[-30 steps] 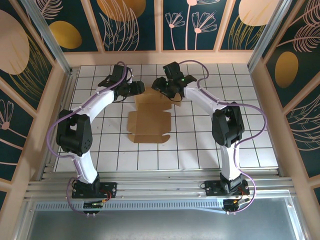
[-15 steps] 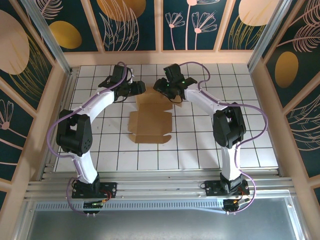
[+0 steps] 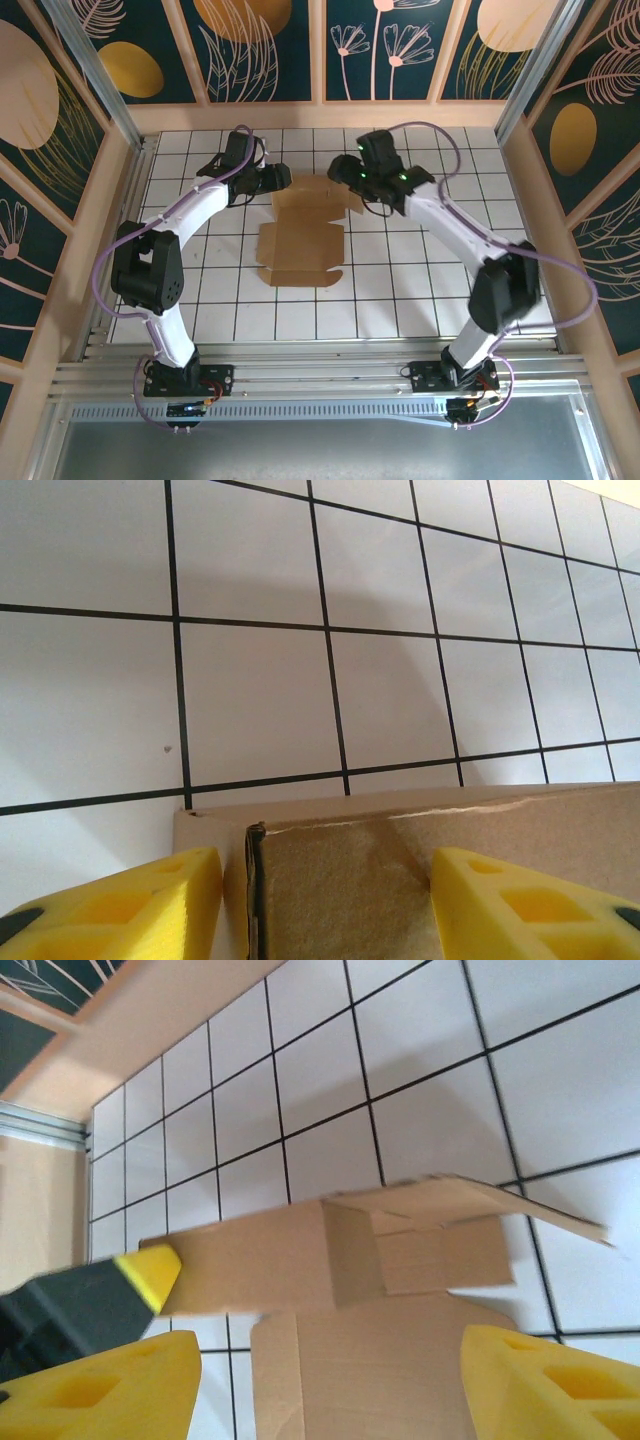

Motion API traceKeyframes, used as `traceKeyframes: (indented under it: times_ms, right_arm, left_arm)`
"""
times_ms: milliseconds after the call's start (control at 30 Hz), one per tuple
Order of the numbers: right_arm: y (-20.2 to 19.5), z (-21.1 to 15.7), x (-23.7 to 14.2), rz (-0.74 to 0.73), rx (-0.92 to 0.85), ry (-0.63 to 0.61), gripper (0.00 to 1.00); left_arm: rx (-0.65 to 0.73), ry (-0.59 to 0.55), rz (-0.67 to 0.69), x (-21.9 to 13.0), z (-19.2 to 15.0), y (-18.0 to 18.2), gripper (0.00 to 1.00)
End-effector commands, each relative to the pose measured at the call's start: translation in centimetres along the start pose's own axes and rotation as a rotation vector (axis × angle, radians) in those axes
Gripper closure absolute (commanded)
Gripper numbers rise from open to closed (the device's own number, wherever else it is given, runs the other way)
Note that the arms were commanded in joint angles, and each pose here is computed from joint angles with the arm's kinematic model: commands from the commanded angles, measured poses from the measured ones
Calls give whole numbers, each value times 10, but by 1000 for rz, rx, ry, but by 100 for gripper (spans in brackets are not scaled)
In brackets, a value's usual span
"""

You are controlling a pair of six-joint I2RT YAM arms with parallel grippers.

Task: Fold the paper box

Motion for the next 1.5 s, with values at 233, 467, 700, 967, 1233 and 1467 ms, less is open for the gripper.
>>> traceKeyframes:
  times_ms: [233,467,700,967,1233,1467]
  right_arm:
    - [-78,-66,38,-33,176,38,44]
    - [-88,-72,94,-90,119,68,46]
    - [-75,-61,137,-45,72,43,47]
    - [-74,-63,156,11,49,36,48]
    - [-73,-56,144,85,-155,-124,46]
    - [-74,-61,129,153,-282,-165,42]
  left_arm:
    - [9,14,25,-7,-3,1,43]
    - [10,21,37,-8,-9,4,44]
    - [9,20,35,-9,-9,4,44]
    - [18,18,37,-12,-9,4,44]
    - [7,21,31,-9,-9,4,44]
    - [2,17,44,-8,0,1,44]
Point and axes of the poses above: each hand's point on the last joint's axis, 136 mm out from that joint toward the fingers, its own x axis out along the fingers, its own y axis along the line the jaws close on, z = x × y, the point moved 8 cm from there along -x, back along the fingers
